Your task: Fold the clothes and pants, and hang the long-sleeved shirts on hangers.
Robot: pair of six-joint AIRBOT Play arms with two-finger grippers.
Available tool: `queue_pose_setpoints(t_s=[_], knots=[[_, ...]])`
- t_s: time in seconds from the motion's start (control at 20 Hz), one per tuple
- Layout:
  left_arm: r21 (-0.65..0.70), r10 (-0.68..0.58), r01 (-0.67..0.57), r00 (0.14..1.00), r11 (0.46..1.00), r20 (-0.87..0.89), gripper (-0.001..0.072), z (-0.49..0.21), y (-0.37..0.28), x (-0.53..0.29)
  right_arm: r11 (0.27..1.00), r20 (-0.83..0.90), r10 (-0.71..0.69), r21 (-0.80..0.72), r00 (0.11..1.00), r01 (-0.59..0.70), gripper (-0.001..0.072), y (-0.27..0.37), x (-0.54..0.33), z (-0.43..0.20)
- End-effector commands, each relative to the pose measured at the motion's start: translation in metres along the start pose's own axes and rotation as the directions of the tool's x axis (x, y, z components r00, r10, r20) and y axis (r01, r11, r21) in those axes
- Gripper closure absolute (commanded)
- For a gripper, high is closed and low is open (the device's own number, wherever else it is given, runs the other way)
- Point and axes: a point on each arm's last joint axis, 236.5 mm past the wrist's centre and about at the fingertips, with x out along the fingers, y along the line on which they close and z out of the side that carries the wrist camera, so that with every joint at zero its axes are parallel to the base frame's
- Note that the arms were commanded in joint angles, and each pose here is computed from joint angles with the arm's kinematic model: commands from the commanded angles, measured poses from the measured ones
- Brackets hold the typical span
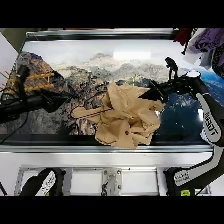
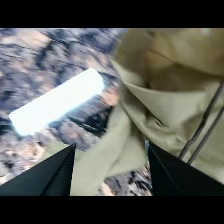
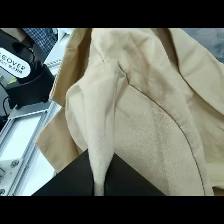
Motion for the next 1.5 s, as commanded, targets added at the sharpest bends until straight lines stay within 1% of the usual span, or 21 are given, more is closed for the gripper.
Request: queue_pose_setpoints(t_s=[0.0, 0.1, 0.15, 0.2, 0.35, 0.45, 0.55, 0.6, 0.65, 0.75, 0.8, 0.85, 0.9, 1.0, 1.05, 1.2, 1.45], knots=[[-0.167, 0.268, -0.256, 0.962, 0.952, 0.051, 0.0254, 0.011, 0.038, -0.048, 0.999, 0.080, -0.042, -0.016, 0.996, 0.044, 0.0707, -0.001, -0.010, 0.025], [-0.243, 0.360, -0.352, 0.933, 0.904, -0.014, 0.0253, -0.007, 0.049, -0.062, 0.996, 0.116, -0.078, -0.044, 0.990, 0.083, 0.0707, 0.000, -0.019, 0.039], [-0.296, 0.375, -0.365, 0.927, 0.883, -0.023, 0.0253, -0.014, 0.052, -0.061, 0.994, 0.116, -0.088, -0.057, 0.989, 0.095, 0.0707, 0.003, -0.022, 0.044], [-0.353, 0.369, -0.351, 0.929, 0.867, -0.018, 0.0253, -0.019, 0.054, -0.055, 0.994, 0.113, -0.091, -0.051, 0.989, 0.097, 0.0707, 0.006, -0.022, 0.048], [-0.494, 0.266, -0.269, 0.961, 0.827, -0.078, 0.0253, -0.047, 0.055, -0.008, 0.994, 0.106, -0.090, -0.053, 0.990, 0.096, 0.0707, 0.015, -0.021, 0.055], [-0.558, 0.222, -0.226, 0.972, 0.798, -0.076, 0.0253, -0.050, 0.060, 0.030, 0.994, 0.103, -0.092, -0.052, 0.990, 0.098, 0.0707, 0.018, -0.021, 0.059], [-0.665, 0.159, -0.141, 0.987, 0.733, -0.033, 0.0253, -0.045, 0.056, 0.067, 0.994, 0.102, -0.096, -0.035, 0.990, 0.100, 0.0707, 0.020, -0.020, 0.061], [-0.704, 0.112, -0.106, 0.993, 0.703, -0.037, 0.0253, -0.050, 0.048, 0.086, 0.994, 0.101, -0.096, -0.034, 0.990, 0.100, 0.0707, 0.021, -0.020, 0.062], [-0.723, 0.071, -0.093, 0.996, 0.685, -0.061, 0.0252, -0.059, 0.040, 0.103, 0.994, 0.101, -0.098, -0.036, 0.990, 0.102, 0.0707, 0.021, -0.020, 0.062], [-0.720, -0.006, -0.098, 0.990, 0.687, -0.141, 0.0253, -0.085, 0.018, 0.134, 0.992, 0.103, -0.120, -0.036, 0.987, 0.125, 0.0706, 0.016, -0.021, 0.063], [-0.733, -0.042, -0.088, 0.987, 0.674, -0.157, 0.0252, -0.092, 0.005, 0.149, 0.991, 0.104, -0.128, -0.035, 0.986, 0.132, 0.0706, 0.015, -0.021, 0.064], [-0.748, -0.071, -0.066, 0.986, 0.660, -0.150, 0.0253, -0.093, -0.005, 0.161, 0.990, 0.105, -0.132, -0.034, 0.986, 0.136, 0.0706, 0.013, -0.021, 0.064], [-0.752, -0.100, -0.036, 0.986, 0.658, -0.134, 0.0253, -0.091, -0.016, 0.171, 0.990, 0.105, -0.135, -0.034, 0.985, 0.139, 0.0706, 0.013, -0.021, 0.064], [-0.738, -0.146, 0.010, 0.982, 0.674, -0.119, 0.0252, -0.085, -0.033, 0.187, 0.990, 0.105, -0.135, -0.032, 0.985, 0.139, 0.0707, 0.013, -0.021, 0.064], [-0.726, -0.162, 0.019, 0.979, 0.687, -0.127, 0.0252, -0.083, -0.040, 0.193, 0.990, 0.105, -0.135, -0.031, 0.985, 0.139, 0.0706, 0.013, -0.021, 0.064], [-0.710, -0.197, 0.040, 0.970, 0.704, -0.141, 0.0253, -0.082, -0.056, 0.207, 0.990, 0.105, -0.135, -0.031, 0.985, 0.139, 0.0706, 0.013, -0.021, 0.064], [-0.702, -0.236, 0.041, 0.954, 0.711, -0.183, 0.0253, -0.097, -0.075, 0.219, 0.989, 0.106, -0.142, -0.031, 0.984, 0.146, 0.0706, 0.011, -0.022, 0.064]])
